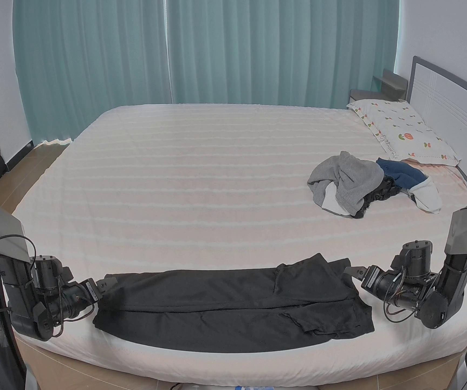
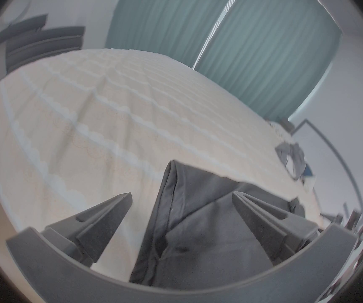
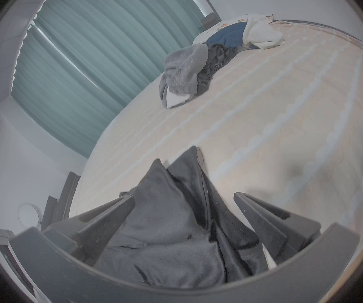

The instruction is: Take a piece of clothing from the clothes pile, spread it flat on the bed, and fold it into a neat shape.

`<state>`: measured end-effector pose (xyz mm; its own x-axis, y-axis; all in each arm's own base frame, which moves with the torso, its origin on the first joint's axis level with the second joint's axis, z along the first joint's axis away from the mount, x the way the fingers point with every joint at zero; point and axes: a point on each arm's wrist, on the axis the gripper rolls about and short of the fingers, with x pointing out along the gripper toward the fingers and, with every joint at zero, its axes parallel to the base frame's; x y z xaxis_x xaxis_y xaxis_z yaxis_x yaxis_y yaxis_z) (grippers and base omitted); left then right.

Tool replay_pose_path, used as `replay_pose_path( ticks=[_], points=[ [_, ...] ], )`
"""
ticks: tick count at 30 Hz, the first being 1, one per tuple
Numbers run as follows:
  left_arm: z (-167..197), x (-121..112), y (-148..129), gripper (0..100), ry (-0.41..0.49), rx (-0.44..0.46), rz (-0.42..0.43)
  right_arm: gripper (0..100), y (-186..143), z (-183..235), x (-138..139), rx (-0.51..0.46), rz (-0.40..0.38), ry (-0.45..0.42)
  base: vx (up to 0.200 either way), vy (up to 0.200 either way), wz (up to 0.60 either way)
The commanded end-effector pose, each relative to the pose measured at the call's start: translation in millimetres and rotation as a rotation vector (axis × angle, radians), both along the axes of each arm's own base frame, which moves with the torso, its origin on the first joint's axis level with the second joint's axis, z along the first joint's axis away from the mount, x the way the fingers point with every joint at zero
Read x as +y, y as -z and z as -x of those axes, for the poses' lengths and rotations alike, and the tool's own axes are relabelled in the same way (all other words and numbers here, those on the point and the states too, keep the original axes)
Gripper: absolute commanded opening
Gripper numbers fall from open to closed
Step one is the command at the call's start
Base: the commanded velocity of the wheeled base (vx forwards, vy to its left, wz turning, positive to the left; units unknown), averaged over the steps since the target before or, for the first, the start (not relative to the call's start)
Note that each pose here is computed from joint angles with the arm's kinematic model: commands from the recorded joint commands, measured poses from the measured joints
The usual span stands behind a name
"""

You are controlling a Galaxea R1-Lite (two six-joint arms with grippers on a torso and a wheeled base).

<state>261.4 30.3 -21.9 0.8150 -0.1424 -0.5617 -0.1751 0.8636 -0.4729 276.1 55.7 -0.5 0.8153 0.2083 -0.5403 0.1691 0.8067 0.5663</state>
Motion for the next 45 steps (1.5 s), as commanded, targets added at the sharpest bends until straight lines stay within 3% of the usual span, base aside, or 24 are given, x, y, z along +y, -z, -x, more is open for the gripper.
replay_pose_path(
  ticks=[1, 8, 14, 15, 21, 31, 37, 45],
  points=[
    [-26, -5, -11, 100, -0.055, -0.084, 0.120, 100, -9, -13, -13, -0.044, -0.053, 0.049, 0.000, 0.000, 0.00],
    [-41, -20, 8, 100, -0.025, -0.059, 0.141, 100, 7, -24, -11, 0.012, -0.182, 0.052, 0.000, 0.000, 0.00],
    [-46, -19, 17, 100, -0.030, -0.052, 0.128, 100, 11, -26, -17, 0.035, -0.240, 0.030, 0.000, 0.000, 0.00],
    [-46, -19, 17, 0, -0.032, -0.050, 0.126, 100, 11, -26, -18, 0.034, -0.241, 0.032, 0.000, 0.000, 0.00],
    [-46, -15, 19, 0, -0.067, -0.056, 0.069, 100, 11, -26, -20, 0.038, -0.247, 0.039, 0.000, 0.000, 0.00],
    [-56, -12, 16, 0, -0.114, -0.093, 0.058, 100, 15, -26, -18, 0.050, -0.246, 0.033, 0.000, 0.000, 0.00],
    [-69, -9, 10, 0, -0.208, -0.139, 0.150, 100, 20, -26, -17, 0.061, -0.244, 0.031, 0.000, 0.000, 0.00],
    [-67, -9, 17, 0, -0.210, -0.112, 0.153, 100, 24, -27, -16, 0.070, -0.243, 0.031, 0.000, 0.000, 0.00]
  ],
)
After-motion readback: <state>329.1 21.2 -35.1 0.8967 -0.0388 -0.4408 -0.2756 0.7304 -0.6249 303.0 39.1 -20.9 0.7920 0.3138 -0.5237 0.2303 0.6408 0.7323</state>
